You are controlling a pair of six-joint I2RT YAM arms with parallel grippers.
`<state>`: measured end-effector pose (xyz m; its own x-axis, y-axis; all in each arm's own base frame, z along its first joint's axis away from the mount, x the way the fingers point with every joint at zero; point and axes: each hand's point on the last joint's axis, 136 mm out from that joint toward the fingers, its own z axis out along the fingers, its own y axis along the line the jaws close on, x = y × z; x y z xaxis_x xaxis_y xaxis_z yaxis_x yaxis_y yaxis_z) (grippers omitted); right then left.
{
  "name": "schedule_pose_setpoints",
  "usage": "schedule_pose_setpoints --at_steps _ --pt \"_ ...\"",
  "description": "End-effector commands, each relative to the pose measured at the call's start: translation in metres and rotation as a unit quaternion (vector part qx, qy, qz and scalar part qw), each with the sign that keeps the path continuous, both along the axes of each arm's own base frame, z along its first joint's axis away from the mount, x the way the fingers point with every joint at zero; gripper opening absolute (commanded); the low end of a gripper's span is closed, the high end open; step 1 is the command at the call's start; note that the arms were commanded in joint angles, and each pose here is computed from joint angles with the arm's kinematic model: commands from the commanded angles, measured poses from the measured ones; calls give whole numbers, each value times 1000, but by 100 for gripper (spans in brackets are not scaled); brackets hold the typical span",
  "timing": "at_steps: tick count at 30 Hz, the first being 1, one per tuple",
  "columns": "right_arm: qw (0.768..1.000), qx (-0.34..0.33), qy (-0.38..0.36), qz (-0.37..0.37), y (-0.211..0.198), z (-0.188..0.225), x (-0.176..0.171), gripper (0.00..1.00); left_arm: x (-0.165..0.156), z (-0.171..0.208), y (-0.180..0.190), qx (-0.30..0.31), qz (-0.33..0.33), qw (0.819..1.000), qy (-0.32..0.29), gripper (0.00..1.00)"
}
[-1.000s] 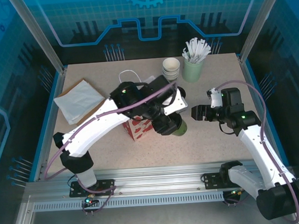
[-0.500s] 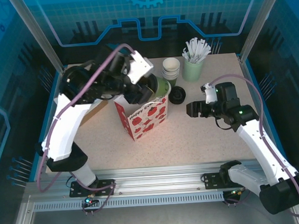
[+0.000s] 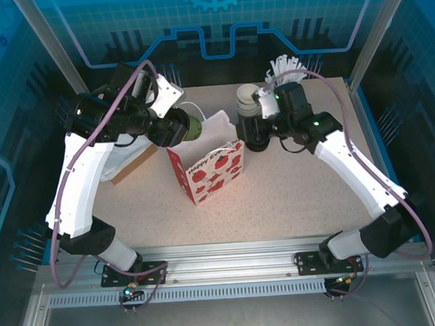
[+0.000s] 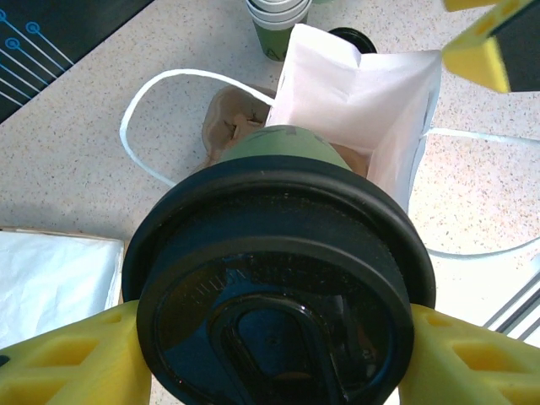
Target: Pack the takeout coffee
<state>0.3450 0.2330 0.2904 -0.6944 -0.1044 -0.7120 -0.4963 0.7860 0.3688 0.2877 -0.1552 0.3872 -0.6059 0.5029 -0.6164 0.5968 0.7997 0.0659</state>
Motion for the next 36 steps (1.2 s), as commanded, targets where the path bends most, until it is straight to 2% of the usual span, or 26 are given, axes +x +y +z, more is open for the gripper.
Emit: schedule_pose_setpoints --at_steps 1,9,15,21,36 --pt "1000 -17 -8 20 16 4 6 72 -10 -8 1 9 -17 1000 23 40" --pt "998 -54 8 26 28 -18 20 60 -11 -35 -8 40 -41 996 68 41" --pt "998 -65 14 22 28 -27 25 48 -2 -56 -18 83 -58 990 93 41" --pt "997 -76 8 20 25 -28 26 40 10 -68 -22 104 -70 987 101 42" --pt "997 -75 11 26 28 -33 28 31 21 -115 -35 147 -95 971 166 42"
